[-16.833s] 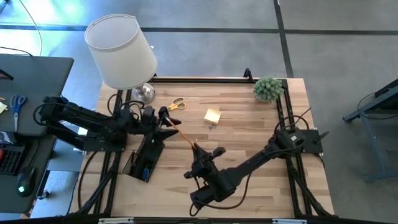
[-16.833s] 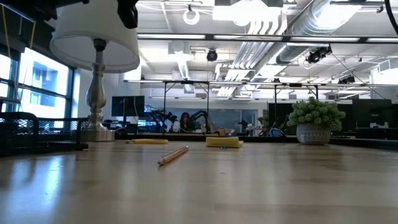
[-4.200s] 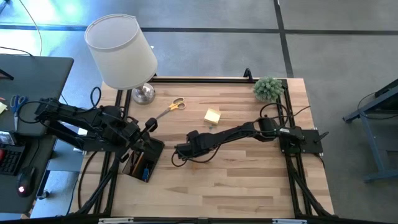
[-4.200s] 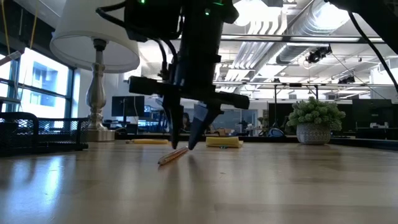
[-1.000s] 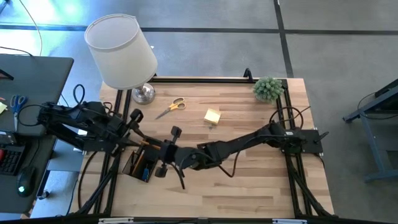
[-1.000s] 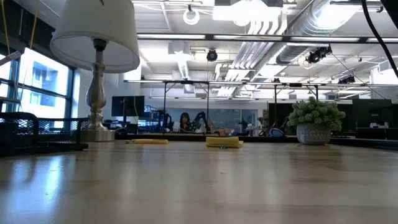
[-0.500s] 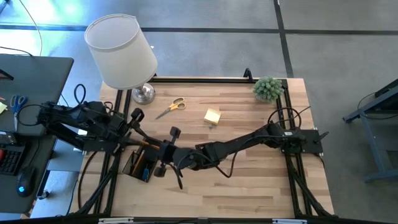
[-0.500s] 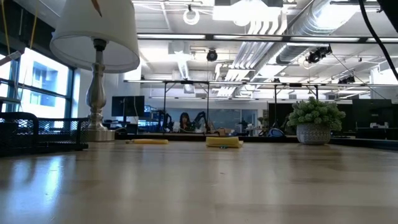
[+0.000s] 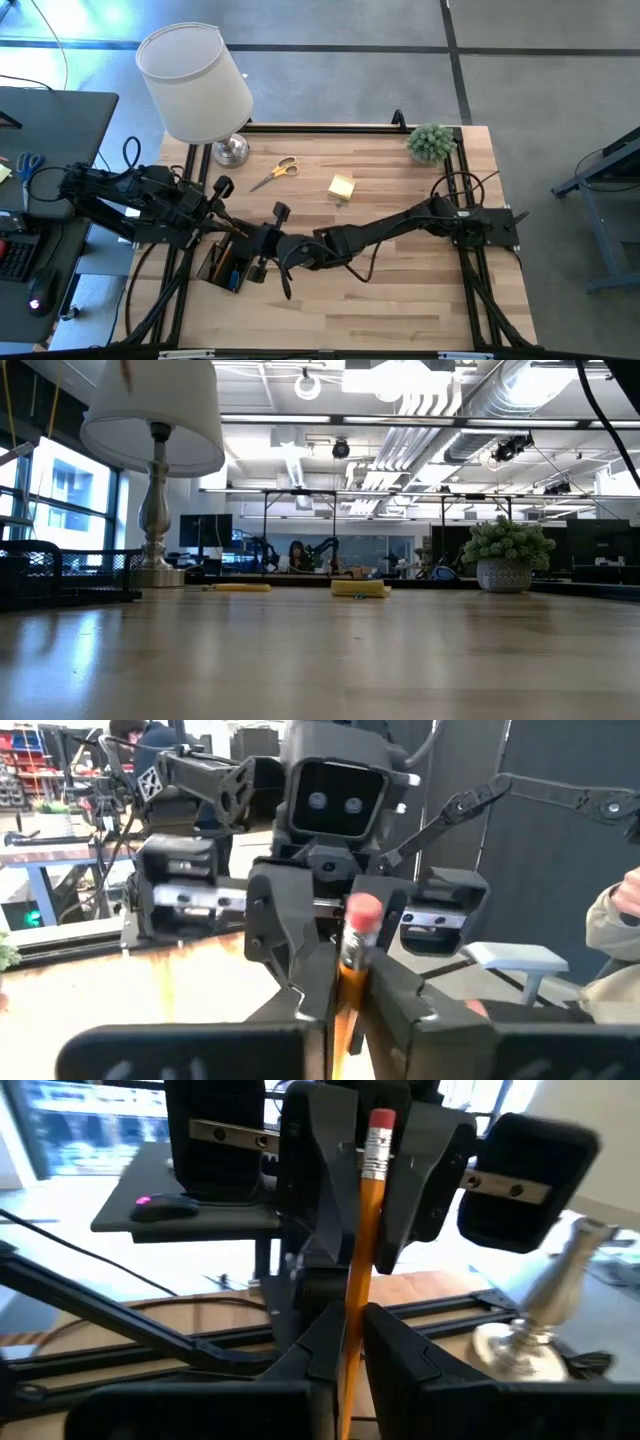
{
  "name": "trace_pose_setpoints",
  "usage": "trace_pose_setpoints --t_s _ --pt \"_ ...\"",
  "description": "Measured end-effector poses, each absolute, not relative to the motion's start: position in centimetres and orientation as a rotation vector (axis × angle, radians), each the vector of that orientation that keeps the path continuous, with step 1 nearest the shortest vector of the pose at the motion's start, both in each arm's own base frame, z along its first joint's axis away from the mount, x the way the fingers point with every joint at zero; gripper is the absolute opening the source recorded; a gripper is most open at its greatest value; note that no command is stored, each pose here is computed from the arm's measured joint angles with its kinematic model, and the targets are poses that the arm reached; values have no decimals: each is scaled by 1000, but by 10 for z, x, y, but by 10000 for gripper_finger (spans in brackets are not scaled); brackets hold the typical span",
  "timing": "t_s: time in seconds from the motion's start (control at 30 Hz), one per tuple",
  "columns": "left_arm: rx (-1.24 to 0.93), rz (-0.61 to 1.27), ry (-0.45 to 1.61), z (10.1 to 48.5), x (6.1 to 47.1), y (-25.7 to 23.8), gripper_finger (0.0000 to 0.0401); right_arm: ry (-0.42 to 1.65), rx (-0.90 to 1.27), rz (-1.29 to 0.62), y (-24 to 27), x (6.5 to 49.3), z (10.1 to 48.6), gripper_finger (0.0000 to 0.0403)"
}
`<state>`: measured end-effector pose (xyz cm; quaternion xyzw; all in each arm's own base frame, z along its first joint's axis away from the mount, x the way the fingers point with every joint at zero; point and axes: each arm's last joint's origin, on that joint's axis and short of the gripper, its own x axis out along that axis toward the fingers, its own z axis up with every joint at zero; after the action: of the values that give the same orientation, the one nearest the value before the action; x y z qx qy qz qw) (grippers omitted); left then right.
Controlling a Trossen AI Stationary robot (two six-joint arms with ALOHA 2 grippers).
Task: Pick and place office supplies into organizer
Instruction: Put the yellow pencil into the black desk organizer
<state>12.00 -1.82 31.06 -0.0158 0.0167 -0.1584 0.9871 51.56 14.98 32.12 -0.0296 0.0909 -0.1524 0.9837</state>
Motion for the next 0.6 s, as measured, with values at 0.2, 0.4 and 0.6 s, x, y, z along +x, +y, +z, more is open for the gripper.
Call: trace_pose_setpoints --t_s 0.2,0.4,0.6 --pt "-33 -318 36 310 120 -18 17 186 -14 -261 141 519 321 22" --pt "-33 -314 40 310 121 -18 7 180 -11 -267 137 525 313 21" --pt "-36 -315 53 308 120 -18 12 175 -10 -269 136 530 305 22"
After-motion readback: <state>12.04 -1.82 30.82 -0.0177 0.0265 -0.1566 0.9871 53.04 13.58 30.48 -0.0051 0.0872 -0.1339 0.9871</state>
